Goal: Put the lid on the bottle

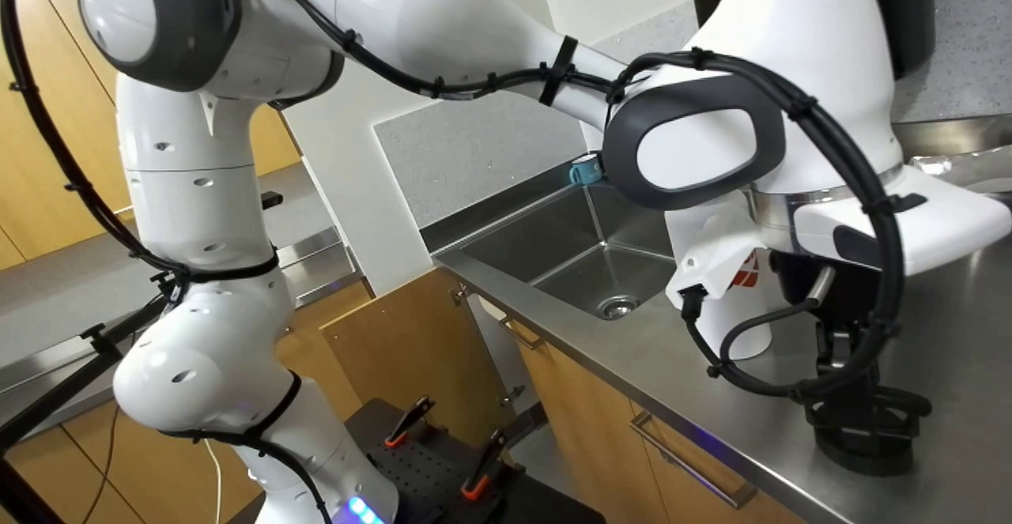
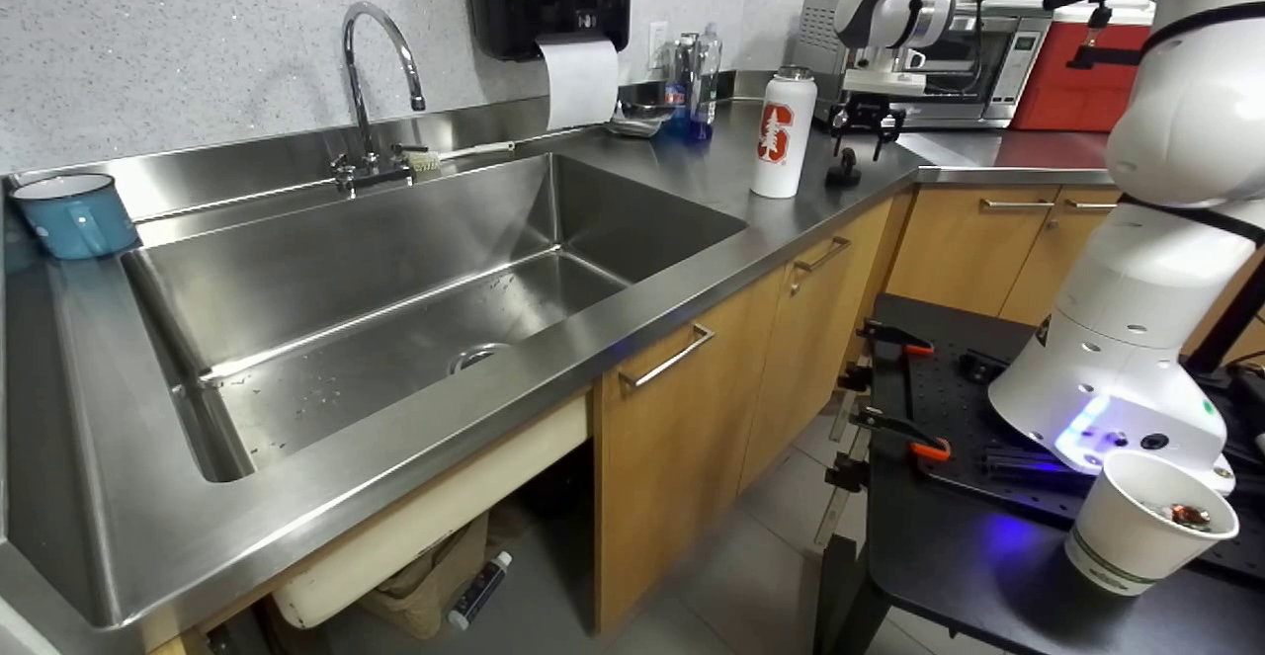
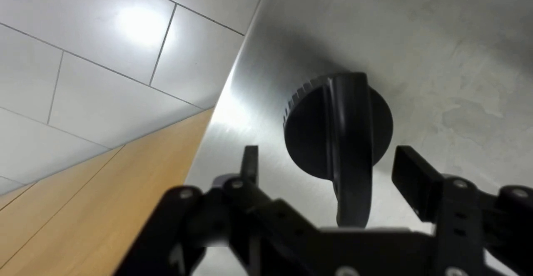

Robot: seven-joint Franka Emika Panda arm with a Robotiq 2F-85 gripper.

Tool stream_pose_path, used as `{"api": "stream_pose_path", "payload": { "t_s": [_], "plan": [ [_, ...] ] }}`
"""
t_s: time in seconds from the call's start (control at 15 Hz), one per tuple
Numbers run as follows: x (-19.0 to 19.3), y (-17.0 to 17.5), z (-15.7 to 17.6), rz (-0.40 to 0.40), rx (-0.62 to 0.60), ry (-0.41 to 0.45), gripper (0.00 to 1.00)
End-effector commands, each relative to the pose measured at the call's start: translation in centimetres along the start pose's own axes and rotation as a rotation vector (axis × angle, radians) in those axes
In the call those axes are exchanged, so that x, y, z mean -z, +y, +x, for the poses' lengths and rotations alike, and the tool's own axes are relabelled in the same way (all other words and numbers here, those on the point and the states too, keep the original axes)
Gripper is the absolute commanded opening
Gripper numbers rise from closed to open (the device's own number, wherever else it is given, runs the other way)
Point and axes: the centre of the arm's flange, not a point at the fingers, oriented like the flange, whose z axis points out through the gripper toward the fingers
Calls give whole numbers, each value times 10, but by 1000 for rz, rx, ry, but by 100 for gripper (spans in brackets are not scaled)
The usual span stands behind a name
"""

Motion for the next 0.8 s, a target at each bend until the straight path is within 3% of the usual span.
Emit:
{"api": "stream_pose_path", "payload": {
  "t_s": [0.0,0.47,0.73],
  "plan": [
    [0,-10,3,-2,-28,19,49],
    [15,-15,-4,-39,-35,56,0],
    [72,-4,-4,-87,-43,75,5]
  ]
}}
